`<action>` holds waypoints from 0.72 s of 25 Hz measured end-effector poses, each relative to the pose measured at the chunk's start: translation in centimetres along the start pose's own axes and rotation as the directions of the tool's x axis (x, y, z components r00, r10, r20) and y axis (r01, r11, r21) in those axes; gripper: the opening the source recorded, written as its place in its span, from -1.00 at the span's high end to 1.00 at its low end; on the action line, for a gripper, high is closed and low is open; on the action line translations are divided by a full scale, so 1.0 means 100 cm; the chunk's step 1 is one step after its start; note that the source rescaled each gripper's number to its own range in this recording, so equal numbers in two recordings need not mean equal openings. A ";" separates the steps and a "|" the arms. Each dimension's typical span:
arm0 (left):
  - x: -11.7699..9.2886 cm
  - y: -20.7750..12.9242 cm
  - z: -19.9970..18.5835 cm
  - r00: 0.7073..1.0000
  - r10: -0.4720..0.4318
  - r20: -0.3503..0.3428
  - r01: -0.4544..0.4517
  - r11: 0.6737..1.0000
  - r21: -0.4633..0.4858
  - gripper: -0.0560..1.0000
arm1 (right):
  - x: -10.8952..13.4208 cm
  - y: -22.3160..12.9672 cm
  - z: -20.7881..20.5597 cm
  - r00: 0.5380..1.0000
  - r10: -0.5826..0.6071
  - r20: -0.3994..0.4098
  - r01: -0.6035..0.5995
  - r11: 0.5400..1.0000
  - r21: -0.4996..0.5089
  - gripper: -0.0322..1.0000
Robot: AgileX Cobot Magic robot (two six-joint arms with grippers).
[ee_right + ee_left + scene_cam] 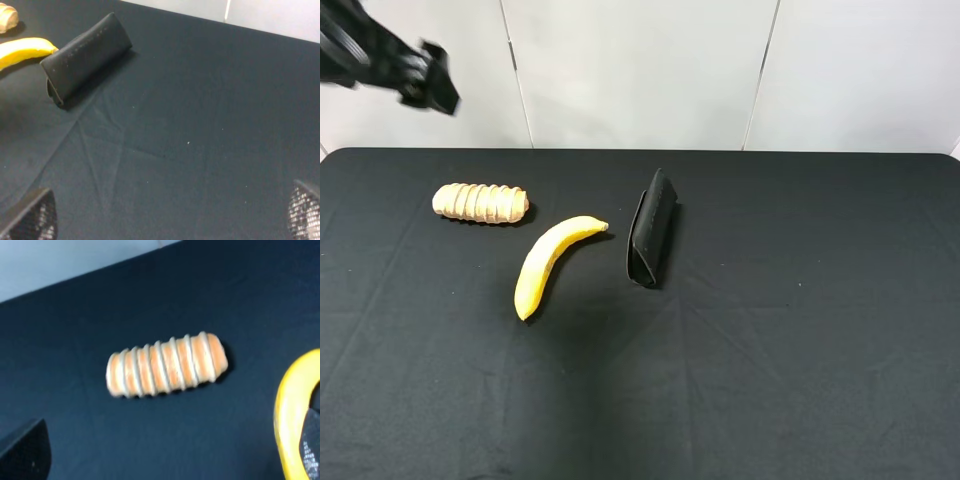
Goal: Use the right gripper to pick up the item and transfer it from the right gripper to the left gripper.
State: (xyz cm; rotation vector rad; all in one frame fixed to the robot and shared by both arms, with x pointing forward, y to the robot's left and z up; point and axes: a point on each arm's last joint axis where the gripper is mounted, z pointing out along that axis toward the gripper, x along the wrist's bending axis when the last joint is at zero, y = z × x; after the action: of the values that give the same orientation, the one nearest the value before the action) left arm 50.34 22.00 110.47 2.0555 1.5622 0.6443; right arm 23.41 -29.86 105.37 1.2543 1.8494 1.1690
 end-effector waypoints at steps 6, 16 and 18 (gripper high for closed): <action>0.002 -0.002 -0.044 0.998 -0.054 0.039 0.051 0.997 0.065 -1.00 | 0.000 0.000 0.000 1.000 0.000 0.000 0.000 1.000 0.000 -1.00; 0.011 -0.043 -0.119 0.996 -0.074 0.051 0.069 0.994 0.086 -0.99 | 0.000 0.000 0.000 1.000 0.001 -0.001 -0.001 1.000 0.000 -1.00; 0.012 -0.058 -0.129 0.996 -0.076 0.051 0.071 0.994 0.081 -0.98 | 0.000 0.000 0.000 1.000 0.001 -0.001 -0.001 1.000 0.000 -1.00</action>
State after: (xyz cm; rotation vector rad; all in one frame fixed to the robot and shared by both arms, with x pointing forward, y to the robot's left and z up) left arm 38.22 25.71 116.97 2.0440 1.6484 0.5037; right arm 23.41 -29.85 105.37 1.2545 1.8498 1.1702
